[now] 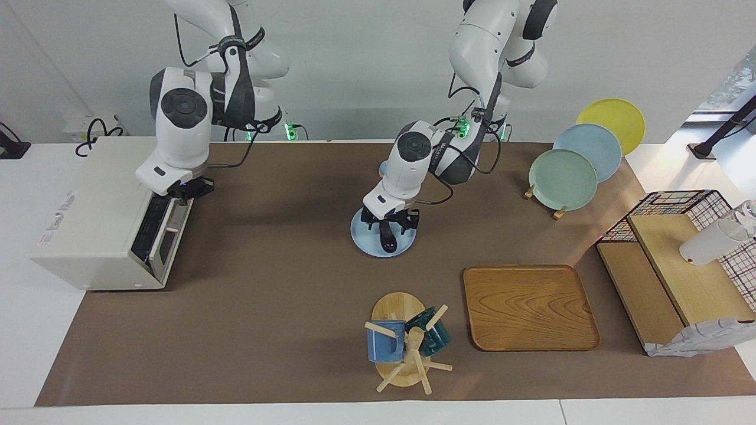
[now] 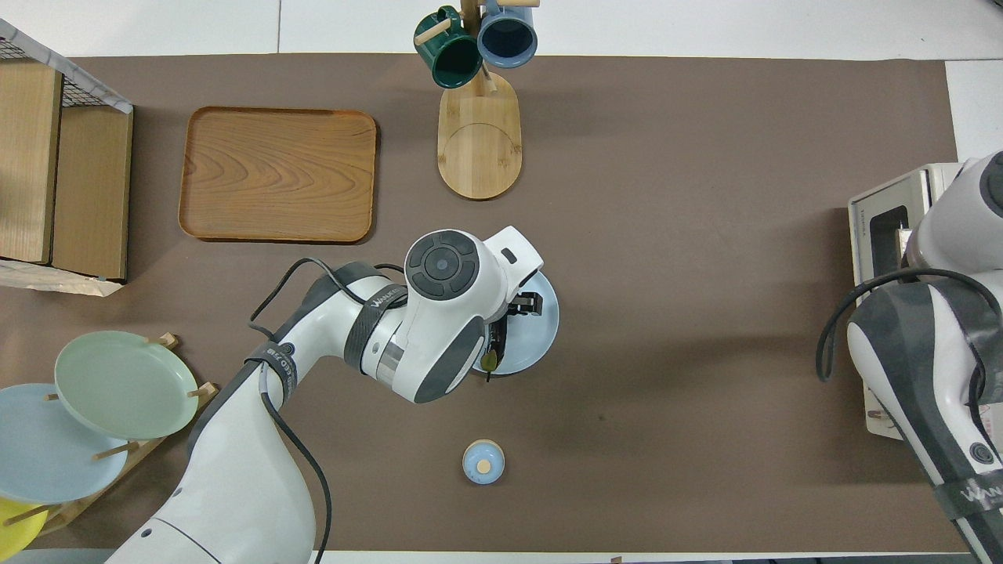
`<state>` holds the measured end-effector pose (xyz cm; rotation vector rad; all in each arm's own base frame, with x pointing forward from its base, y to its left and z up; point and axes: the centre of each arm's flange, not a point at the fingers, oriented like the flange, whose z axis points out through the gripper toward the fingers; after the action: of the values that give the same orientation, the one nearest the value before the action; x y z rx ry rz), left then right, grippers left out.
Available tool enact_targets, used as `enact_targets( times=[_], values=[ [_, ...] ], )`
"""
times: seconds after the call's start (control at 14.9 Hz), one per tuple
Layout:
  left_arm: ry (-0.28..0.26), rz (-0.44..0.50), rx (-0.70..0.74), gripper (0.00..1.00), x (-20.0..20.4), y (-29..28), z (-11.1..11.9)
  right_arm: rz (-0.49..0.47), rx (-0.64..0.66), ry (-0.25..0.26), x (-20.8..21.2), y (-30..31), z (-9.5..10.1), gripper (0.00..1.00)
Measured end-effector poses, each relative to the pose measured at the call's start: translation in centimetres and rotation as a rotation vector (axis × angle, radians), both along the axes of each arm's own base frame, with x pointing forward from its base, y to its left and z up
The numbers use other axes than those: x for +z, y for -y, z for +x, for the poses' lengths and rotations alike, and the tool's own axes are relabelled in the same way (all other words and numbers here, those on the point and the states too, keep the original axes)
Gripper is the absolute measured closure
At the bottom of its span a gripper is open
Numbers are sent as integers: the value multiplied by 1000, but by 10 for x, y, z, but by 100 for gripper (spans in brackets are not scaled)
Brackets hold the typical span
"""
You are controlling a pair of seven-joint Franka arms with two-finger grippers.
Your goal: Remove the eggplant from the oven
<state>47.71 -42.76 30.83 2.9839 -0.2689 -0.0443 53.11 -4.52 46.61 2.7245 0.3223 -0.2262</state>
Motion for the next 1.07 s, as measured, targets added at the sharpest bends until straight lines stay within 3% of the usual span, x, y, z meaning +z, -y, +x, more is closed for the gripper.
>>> enact_targets(
  times=[0.13, 0.27, 0.4, 0.47, 0.54, 0.67, 0.8, 0.94, 1.0, 1.07],
  values=[
    [-1, 1, -1, 19, -2, 2, -3, 92, -52, 21, 33, -11, 3, 93],
    [-1, 1, 0, 26, -2, 3, -4, 174, -94, 55, 93, -21, 3, 75],
    [-1, 1, 1, 50, -2, 3, -4, 265, -121, 77, 140, -28, -3, 72],
    [-1, 2, 3, 60, -2, 2, -4, 289, -124, 85, 150, -30, -4, 65],
    [0, 1, 5, 67, -1, 2, -3, 301, -124, 86, 150, -31, -4, 65],
    [2, 2, 12, 67, -1, -1, 0, 305, -126, 73, 142, -32, 0, 52],
    [8, 1, 29, 67, 6, -7, 9, 305, -128, 63, 136, -31, 3, 29],
    [6, 0, 70, 67, 32, -26, 34, 306, -134, 58, 133, -29, 5, 7],
    [5, -3, 100, 67, 53, -43, 54, 308, -139, 55, 132, -26, 5, 0],
    [8, -7, 126, 67, 75, -65, 75, 310, -145, 51, 130, -24, 7, 0]
  ],
)
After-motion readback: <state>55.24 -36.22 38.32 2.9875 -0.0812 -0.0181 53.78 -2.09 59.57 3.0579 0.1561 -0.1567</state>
